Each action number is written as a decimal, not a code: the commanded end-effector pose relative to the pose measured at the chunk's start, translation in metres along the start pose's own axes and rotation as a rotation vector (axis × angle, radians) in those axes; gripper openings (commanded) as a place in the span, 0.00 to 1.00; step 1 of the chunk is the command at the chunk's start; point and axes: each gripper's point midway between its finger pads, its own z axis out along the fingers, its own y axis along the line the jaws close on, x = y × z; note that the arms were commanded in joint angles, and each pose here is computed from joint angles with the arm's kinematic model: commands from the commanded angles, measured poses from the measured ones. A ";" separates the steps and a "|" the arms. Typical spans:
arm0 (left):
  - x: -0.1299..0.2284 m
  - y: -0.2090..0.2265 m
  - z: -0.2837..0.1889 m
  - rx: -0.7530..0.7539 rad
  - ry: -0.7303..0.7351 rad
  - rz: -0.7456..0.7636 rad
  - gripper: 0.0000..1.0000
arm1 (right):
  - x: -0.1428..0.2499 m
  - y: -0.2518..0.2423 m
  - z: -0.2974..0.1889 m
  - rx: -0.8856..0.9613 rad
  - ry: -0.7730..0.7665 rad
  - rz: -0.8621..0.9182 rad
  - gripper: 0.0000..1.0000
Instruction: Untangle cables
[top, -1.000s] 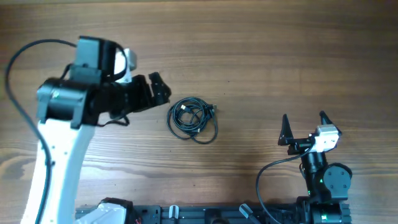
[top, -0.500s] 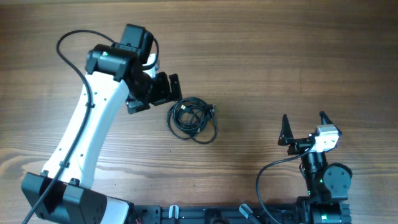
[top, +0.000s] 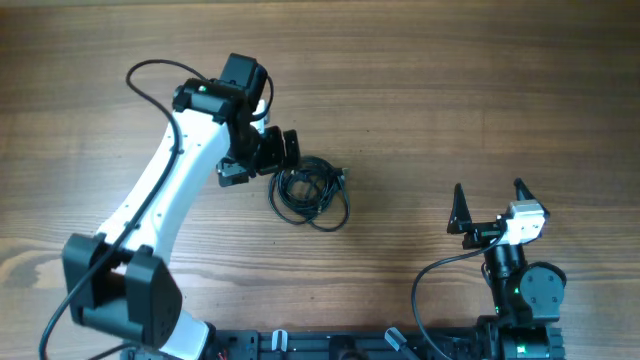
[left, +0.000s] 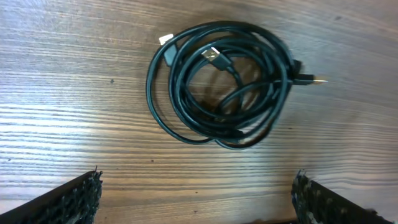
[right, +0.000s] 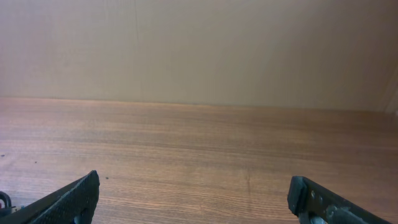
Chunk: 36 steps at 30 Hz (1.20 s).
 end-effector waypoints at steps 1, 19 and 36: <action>-0.003 0.009 0.013 -0.031 0.028 -0.009 1.00 | -0.002 -0.001 0.000 0.010 -0.006 0.011 1.00; 0.000 0.043 0.037 -0.081 0.075 -0.145 1.00 | -0.002 -0.001 0.000 0.010 -0.006 0.012 1.00; 0.002 0.022 0.046 -0.073 0.058 -0.088 1.00 | -0.002 -0.001 0.000 0.010 -0.006 0.012 1.00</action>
